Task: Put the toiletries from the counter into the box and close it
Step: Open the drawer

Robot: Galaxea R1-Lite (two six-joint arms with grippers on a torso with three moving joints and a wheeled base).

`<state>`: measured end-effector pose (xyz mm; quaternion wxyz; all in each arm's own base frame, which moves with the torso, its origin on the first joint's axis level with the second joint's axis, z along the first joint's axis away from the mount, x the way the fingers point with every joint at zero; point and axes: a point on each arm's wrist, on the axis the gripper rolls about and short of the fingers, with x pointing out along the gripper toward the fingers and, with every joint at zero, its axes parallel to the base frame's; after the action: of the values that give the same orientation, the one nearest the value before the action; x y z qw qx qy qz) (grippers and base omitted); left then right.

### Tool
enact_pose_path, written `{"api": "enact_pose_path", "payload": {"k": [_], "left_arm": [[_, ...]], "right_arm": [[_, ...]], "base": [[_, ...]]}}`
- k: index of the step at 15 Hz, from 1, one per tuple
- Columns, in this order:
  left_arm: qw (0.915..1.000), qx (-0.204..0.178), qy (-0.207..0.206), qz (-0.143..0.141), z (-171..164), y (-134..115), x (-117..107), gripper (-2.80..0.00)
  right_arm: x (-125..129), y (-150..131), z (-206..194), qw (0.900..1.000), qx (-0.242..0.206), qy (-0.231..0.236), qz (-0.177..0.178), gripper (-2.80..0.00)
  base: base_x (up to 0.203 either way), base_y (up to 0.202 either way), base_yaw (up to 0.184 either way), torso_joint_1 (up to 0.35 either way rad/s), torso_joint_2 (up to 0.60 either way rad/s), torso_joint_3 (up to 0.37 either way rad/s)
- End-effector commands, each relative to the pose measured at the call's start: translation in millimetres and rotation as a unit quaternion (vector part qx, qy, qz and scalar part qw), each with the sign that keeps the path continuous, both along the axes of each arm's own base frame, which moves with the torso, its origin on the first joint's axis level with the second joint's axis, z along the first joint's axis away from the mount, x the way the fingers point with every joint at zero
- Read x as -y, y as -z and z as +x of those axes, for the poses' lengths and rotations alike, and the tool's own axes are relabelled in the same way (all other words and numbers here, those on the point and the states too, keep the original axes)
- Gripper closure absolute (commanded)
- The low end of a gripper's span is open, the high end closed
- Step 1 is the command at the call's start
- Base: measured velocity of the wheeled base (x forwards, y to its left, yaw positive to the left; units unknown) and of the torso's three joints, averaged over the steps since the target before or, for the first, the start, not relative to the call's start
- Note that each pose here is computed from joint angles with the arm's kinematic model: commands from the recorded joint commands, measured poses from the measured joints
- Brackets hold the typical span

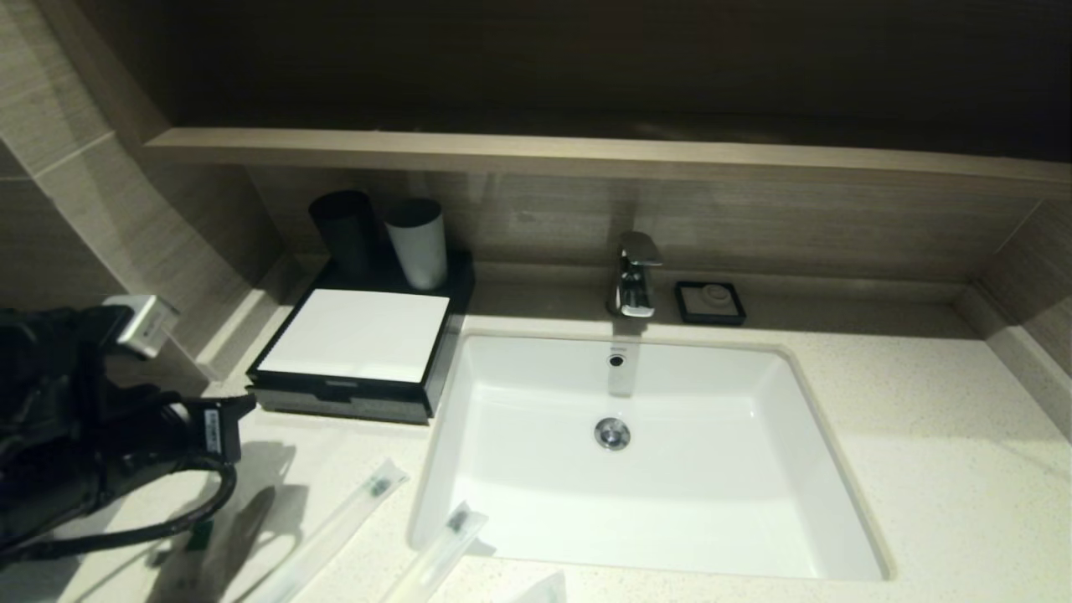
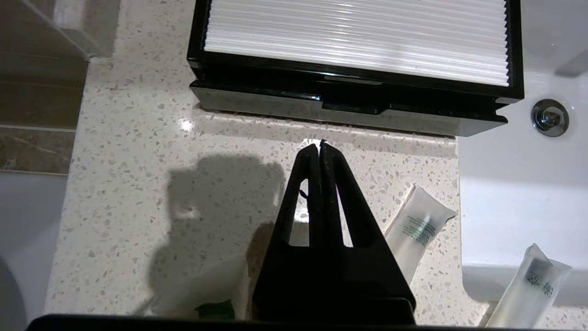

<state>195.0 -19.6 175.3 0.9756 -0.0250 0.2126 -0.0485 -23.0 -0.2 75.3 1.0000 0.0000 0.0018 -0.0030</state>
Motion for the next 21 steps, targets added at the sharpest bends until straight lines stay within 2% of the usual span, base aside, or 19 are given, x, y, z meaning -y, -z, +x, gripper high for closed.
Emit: {"api": "enact_pose_path", "payload": {"k": [1,4,13,17,21], "left_arm": [[0.9997,-0.024,0.005,0.002,16.3,10.7,4.4,0.00],[0.9996,-0.028,0.006,0.002,30.3,11.0,6.4,0.00],[0.9977,-0.048,0.046,0.000,30.6,19.6,26.6,0.00],[0.9967,-0.068,0.044,-0.001,32.0,30.2,27.0,0.00],[0.9969,-0.067,0.042,-0.007,30.2,30.0,28.3,0.00]], "right_arm": [[0.0,0.0,0.1,1.000,-0.001,0.000,0.000,0.00],[0.0,0.0,0.1,1.000,-0.001,0.000,0.000,0.00],[0.0,0.0,0.1,1.000,-0.001,0.000,0.000,0.00],[0.0,0.0,0.1,1.000,-0.001,0.000,0.000,0.00],[0.0,0.0,0.1,1.000,-0.001,0.000,0.000,0.00]], "base": [[0.000,0.000,0.000,0.000,0.00,0.000],[0.000,0.000,0.000,0.000,0.00,0.000],[0.000,0.000,0.000,0.000,0.00,0.000],[0.000,0.000,0.000,0.000,0.00,0.000],[0.000,0.000,0.000,0.000,0.00,0.000]]}}
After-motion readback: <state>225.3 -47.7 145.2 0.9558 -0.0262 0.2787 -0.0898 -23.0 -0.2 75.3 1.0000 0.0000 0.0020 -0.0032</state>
